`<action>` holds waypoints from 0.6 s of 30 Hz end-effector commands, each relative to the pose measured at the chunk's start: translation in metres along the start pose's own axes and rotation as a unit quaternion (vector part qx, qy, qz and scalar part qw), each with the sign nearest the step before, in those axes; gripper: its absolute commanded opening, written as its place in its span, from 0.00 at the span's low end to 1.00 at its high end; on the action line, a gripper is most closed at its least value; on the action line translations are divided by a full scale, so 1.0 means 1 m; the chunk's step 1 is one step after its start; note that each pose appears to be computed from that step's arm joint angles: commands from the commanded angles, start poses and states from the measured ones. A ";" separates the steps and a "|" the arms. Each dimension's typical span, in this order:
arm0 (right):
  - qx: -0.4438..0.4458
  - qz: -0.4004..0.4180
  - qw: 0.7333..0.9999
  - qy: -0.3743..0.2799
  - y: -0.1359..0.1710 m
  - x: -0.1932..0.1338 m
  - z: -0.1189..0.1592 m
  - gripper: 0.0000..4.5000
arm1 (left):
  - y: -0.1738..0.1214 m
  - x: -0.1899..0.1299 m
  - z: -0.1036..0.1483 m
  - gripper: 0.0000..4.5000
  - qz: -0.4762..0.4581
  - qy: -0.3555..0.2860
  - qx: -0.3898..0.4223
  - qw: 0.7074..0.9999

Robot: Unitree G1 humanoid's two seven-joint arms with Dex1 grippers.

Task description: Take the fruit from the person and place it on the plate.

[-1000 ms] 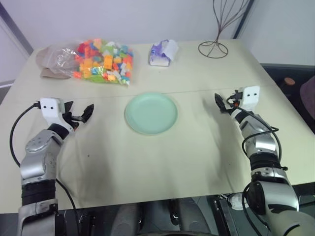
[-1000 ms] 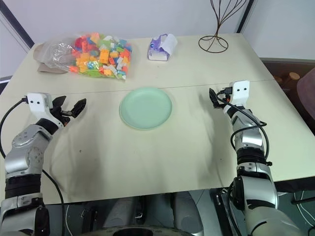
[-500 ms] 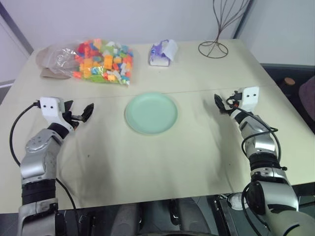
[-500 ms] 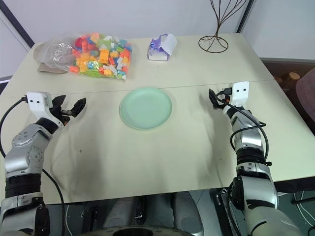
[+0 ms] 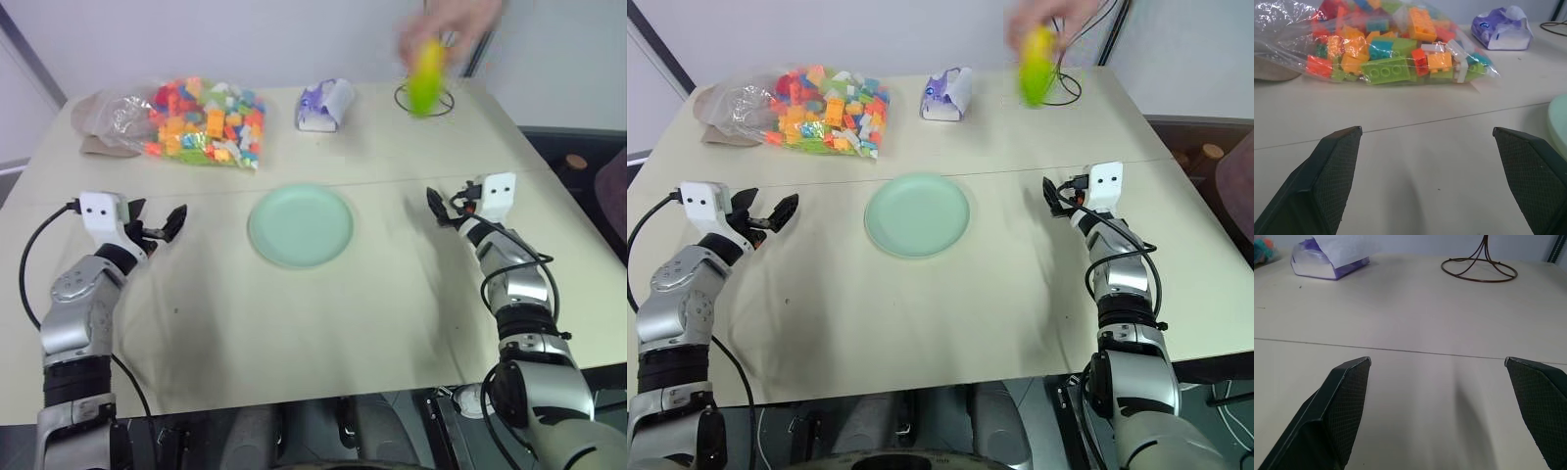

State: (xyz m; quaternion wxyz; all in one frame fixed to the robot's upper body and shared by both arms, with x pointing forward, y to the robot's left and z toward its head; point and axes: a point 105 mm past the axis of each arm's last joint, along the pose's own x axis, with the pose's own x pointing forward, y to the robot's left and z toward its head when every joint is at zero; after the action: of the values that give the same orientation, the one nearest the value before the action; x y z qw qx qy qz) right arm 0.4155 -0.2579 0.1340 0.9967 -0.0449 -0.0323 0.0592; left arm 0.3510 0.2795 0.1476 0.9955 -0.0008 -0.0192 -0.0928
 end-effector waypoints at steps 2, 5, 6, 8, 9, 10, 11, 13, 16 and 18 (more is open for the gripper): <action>-0.007 -0.006 1.000 -0.030 -0.005 0.001 0.017 0.99 | 0.002 0.000 0.013 1.00 0.000 -0.017 0.020 1.000; -0.007 -0.006 1.000 -0.029 -0.005 0.001 0.017 0.99 | 0.003 0.000 0.012 1.00 0.000 -0.016 0.020 1.000; -0.007 -0.006 1.000 -0.030 -0.005 0.001 0.017 0.99 | 0.003 -0.001 0.011 1.00 0.000 -0.015 0.021 1.000; -0.007 -0.006 1.000 -0.030 -0.005 0.001 0.017 0.99 | 0.005 -0.001 0.008 1.00 0.002 -0.005 0.031 1.000; -0.007 -0.006 1.000 -0.030 -0.005 0.001 0.017 0.99 | 0.006 -0.001 0.007 1.00 -0.001 0.001 0.039 0.999; -0.007 -0.006 1.000 -0.030 -0.005 0.001 0.017 0.99 | 0.006 -0.002 0.006 1.00 -0.004 0.006 0.040 0.999; -0.007 -0.005 1.000 -0.030 -0.005 0.001 0.017 0.99 | 0.007 -0.003 0.007 1.00 -0.009 0.006 0.042 0.999; -0.007 -0.005 1.000 -0.030 -0.004 0.001 0.017 0.99 | 0.010 -0.004 0.015 1.00 -0.013 -0.003 0.041 0.999; -0.008 -0.005 1.000 -0.030 -0.004 0.002 0.018 0.99 | 0.008 -0.005 0.040 1.00 -0.043 -0.031 0.027 0.998; -0.008 -0.005 1.000 -0.029 -0.004 0.002 0.018 0.99 | -0.005 -0.007 0.055 1.00 -0.091 -0.043 0.014 0.995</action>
State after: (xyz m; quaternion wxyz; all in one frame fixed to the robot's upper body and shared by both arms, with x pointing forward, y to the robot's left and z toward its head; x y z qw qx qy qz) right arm 0.4155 -0.2579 0.1339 0.9967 -0.0451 -0.0322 0.0591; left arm 0.3459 0.2837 0.1699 0.9885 0.0086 -0.0169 -0.1499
